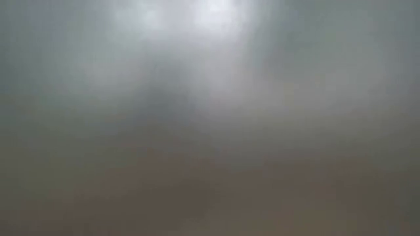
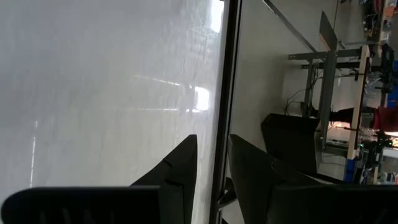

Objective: Sort silverware by color (type)
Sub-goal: Put the black fork into the orange bin

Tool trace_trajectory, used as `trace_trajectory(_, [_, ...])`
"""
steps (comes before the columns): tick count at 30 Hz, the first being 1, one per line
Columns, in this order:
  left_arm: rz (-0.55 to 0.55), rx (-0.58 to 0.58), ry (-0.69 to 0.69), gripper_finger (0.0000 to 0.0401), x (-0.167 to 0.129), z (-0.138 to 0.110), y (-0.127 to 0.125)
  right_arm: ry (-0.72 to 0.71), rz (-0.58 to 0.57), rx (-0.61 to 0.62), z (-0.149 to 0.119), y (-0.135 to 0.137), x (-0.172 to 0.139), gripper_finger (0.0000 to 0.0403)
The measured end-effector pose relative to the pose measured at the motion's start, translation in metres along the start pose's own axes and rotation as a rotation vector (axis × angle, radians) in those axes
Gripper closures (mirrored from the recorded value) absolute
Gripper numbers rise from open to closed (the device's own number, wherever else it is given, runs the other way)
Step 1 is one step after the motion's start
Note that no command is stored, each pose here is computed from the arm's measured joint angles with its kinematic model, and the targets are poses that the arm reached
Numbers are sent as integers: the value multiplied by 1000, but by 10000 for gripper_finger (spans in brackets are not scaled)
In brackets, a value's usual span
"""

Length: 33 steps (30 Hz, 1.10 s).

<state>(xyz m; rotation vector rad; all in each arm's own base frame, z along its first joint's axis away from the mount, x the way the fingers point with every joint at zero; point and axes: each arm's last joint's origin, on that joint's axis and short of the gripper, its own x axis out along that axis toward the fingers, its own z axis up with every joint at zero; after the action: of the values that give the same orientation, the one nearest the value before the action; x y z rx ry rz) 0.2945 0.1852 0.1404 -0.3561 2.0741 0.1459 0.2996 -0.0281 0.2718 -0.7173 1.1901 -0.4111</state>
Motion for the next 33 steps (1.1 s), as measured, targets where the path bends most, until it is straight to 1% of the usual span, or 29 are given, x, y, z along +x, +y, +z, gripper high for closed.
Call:
trace_trajectory(2, [5, 2, -38, 287, -3, 3, 1, 0, 0, 0, 0, 0, 0, 321])
trace_trajectory(7, [-57, 33, -72, 287, -8, 4, -1, 0, 0, 0, 0, 0, 0, 321])
trace_trajectory(17, [-176, 108, -48, 287, -9, -1, -5, 0, 0, 0, 0, 0, 0, 321])
trace_trajectory(23, [-171, 79, -39, 287, -9, -3, -5, 0, 0, 0, 0, 0, 0, 321])
trace_trajectory(28, [-162, 72, -54, 287, -19, -12, -7, 0, 0, 0, 0, 0, 0, 321])
trace_trajectory(30, [-124, 69, -72, 287, -23, -15, -5, 0, 0, 0, 0, 0, 0, 321])
trace_trajectory(33, [-30, 57, -107, 287, -26, -15, -2, 0, 0, 0, 0, 0, 0, 321])
